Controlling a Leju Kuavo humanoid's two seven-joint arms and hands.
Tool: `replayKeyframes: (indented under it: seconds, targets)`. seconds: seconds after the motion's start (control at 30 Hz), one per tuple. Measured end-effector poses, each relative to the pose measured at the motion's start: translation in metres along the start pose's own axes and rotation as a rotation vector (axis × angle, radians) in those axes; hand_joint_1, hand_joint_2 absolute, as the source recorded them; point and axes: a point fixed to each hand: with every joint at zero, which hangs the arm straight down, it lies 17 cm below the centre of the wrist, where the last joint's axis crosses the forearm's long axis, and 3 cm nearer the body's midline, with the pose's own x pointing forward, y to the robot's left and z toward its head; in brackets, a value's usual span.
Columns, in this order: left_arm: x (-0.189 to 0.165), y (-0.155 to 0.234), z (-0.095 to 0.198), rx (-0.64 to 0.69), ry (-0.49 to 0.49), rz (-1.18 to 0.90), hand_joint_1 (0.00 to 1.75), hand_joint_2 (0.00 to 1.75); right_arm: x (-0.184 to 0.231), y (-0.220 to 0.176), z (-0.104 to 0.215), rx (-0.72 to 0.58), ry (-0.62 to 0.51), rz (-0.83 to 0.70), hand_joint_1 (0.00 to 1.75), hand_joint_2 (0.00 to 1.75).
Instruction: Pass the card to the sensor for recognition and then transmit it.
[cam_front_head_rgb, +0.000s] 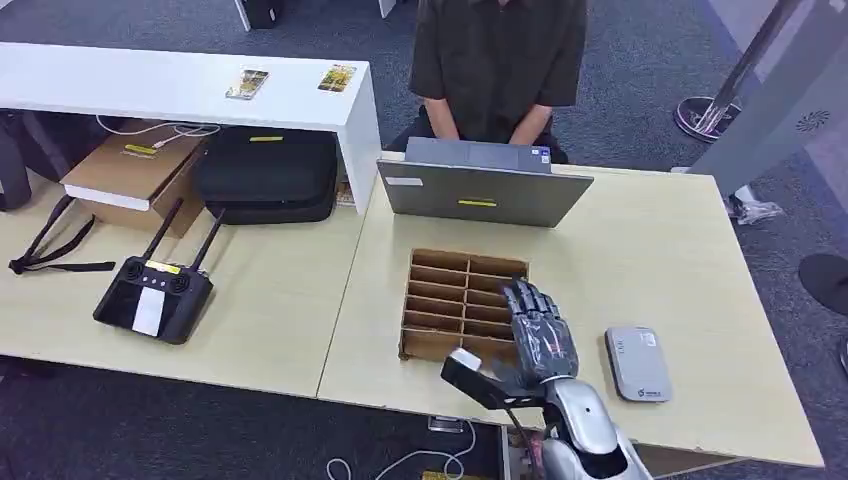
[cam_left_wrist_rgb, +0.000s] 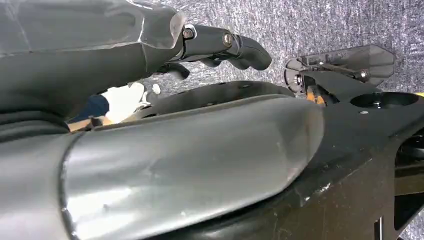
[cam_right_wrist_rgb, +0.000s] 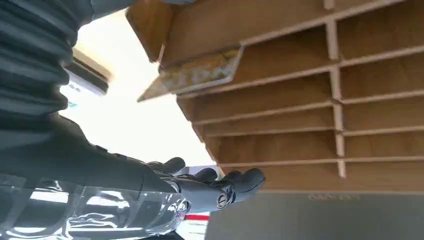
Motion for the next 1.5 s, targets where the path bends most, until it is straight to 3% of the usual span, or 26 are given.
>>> replayKeyframes:
  seconds: [1.3,1.33,1.37,1.4,1.5]
  targets:
    - [0.0,0.002,0.0,0.012,0.0,0.013,0.0,0.0,-0.001,-0.005,0.01,-0.019,0.04,-0.012,0.0,1.75]
    - [0.0,0.002,0.0,0.012,0.0,0.014,0.0,0.0,0.0,-0.005,0.01,-0.02,0.039,-0.014,0.1,1.75]
    - [0.0,0.002,0.0,0.012,0.0,0.014,0.0,0.0,0.001,-0.006,0.01,-0.021,0.04,-0.015,0.44,1.75]
    - [0.0,0.002,0.0,0.012,-0.001,0.014,0.0,0.0,0.001,-0.006,0.01,-0.022,0.04,-0.017,0.66,1.75]
    - [0.0,0.001,0.0,0.011,-0.001,0.017,0.0,0.0,0.001,-0.008,0.01,-0.026,0.04,-0.019,0.7,1.75]
